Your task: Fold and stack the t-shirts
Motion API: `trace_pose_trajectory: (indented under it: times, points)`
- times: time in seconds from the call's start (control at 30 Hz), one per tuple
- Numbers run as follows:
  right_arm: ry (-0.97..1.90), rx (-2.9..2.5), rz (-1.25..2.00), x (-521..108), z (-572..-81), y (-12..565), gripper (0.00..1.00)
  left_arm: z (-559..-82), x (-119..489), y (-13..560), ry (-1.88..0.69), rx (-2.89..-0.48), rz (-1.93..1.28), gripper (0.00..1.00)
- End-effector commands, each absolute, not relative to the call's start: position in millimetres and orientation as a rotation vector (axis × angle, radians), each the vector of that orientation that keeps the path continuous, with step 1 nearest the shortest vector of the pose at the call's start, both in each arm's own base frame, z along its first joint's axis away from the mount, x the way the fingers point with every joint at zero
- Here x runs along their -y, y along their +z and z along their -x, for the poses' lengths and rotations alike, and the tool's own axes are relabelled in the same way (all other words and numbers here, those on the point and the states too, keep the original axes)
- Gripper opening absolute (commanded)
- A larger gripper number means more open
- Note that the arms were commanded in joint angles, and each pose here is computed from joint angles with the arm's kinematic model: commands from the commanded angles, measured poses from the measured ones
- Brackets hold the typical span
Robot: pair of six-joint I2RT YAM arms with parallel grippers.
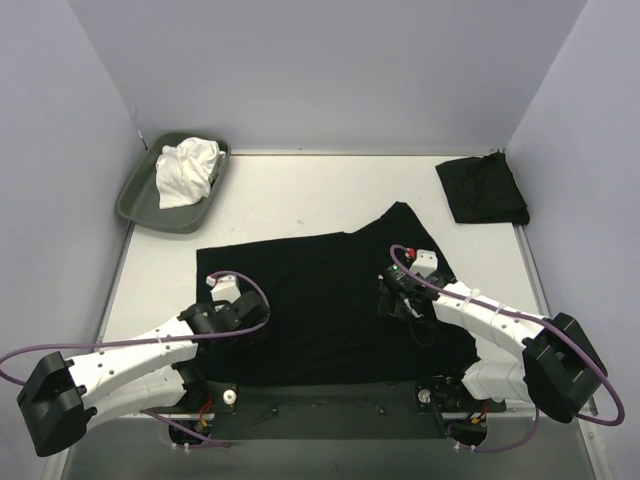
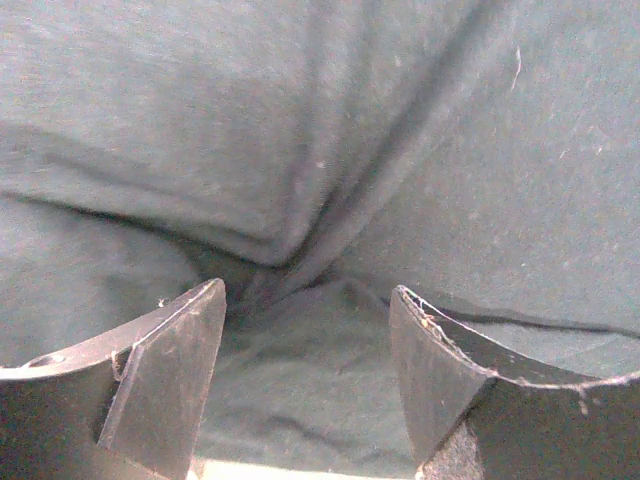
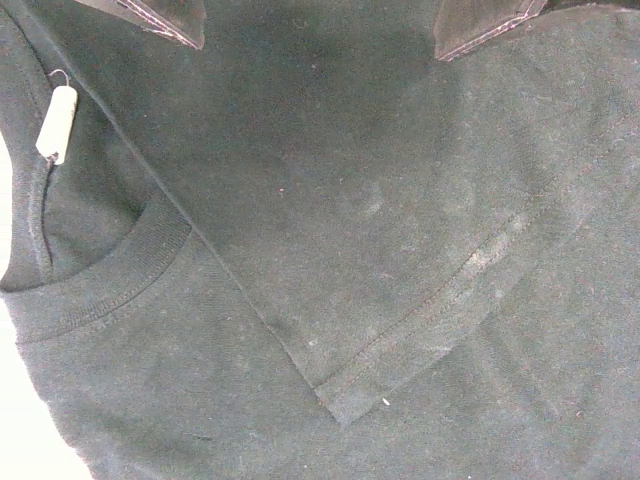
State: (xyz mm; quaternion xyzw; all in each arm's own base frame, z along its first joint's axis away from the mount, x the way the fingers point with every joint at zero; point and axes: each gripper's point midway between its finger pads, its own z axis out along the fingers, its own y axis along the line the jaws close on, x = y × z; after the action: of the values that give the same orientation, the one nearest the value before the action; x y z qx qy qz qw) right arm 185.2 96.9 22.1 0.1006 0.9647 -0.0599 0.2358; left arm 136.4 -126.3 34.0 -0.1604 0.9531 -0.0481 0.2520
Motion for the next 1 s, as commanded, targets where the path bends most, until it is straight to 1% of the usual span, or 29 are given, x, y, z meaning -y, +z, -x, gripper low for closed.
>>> trace_pose_trajectory:
  times: [0.0,0.1,0.17,0.23,0.3,0.33,0.37,0.43,0.47,0.53,0.57,0.6,0.63,0.67,0.7,0.83,0.9,0.97]
  points:
    - [-0.198,-2.609,-0.268,-96.1,-191.5,38.3,1.0,-152.7,105.6,72.1,-0.039,-2.447,0.547,0.77]
    - [-0.191,-2.576,-0.262,-99.6,-200.5,47.3,1.0,-170.2,108.6,95.4,-0.034,-2.396,0.505,0.78]
    - [-0.214,-2.539,-0.244,-99.3,-212.0,56.5,1.0,-189.5,107.4,116.3,-0.024,-2.362,0.485,0.78]
    - [-0.166,-2.514,-0.277,-105.1,-230.9,72.0,1.0,-205.5,101.8,121.7,0.01,-2.38,0.443,0.78]
    - [-0.116,-2.504,-0.278,-108.5,-248.2,81.2,1.0,-226.2,112.9,135.4,-0.065,-2.372,0.438,0.79]
    - [-0.084,-2.477,-0.351,-101.1,-265.7,92.3,1.0,-236.0,111.2,141.8,-0.065,-2.368,0.388,0.81]
    - [-0.006,-2.482,-0.341,-108.4,-276.0,97.3,1.0,-250.8,105.8,149.5,-0.076,-2.335,0.425,0.82]
    - [0.006,-2.452,-0.42,-94.6,-297.2,108.0,1.0,-272.0,106.7,163.1,-0.107,-2.319,0.403,0.85]
    - [0.022,-2.427,-0.428,-95.6,-316.4,122.2,1.0,-281.6,97.1,165.6,-0.091,-2.301,0.435,0.92]
    - [0.037,-2.406,-0.462,-92.2,-339.1,134.0,1.0,-293.5,91.6,160.4,-0.091,-2.321,0.46,0.96]
    - [0.036,-2.394,-0.509,-83.8,-360.3,140.2,1.0,-302.3,88.1,157.2,-0.112,-2.314,0.486,0.97]
    - [0.062,-2.396,-0.506,-85.0,-371.2,143.8,1.0,-309.5,75.3,146.2,-0.098,-2.331,0.545,0.97]
    - [0.056,-2.39,-0.522,-80.6,-381.1,145.7,1.0,-312.6,75.5,138.8,-0.142,-2.352,0.573,0.97]
    - [0.03,-2.414,-0.547,-72.8,-391.6,134.6,1.0,-314.2,70.0,132.4,-0.14,-2.366,0.602,0.97]
    - [0.074,-2.39,-0.535,-76.0,-408.5,147.9,1.0,-318.3,58.3,123.0,-0.115,-2.381,0.646,0.96]
    - [0.105,-2.431,-0.508,-78.1,-443.5,136.5,1.0,-325.8,25.4,105.7,-0.061,-2.379,0.759,0.95]
    - [0.146,-2.422,-0.483,-81.8,-457.9,142.7,1.0,-327.0,21.1,95.2,-0.13,-2.395,0.809,0.94]
    - [0.141,-2.446,-0.467,-81.5,-465.3,132.1,1.0,-330.2,4.7,85.2,-0.16,-2.388,0.899,0.93]
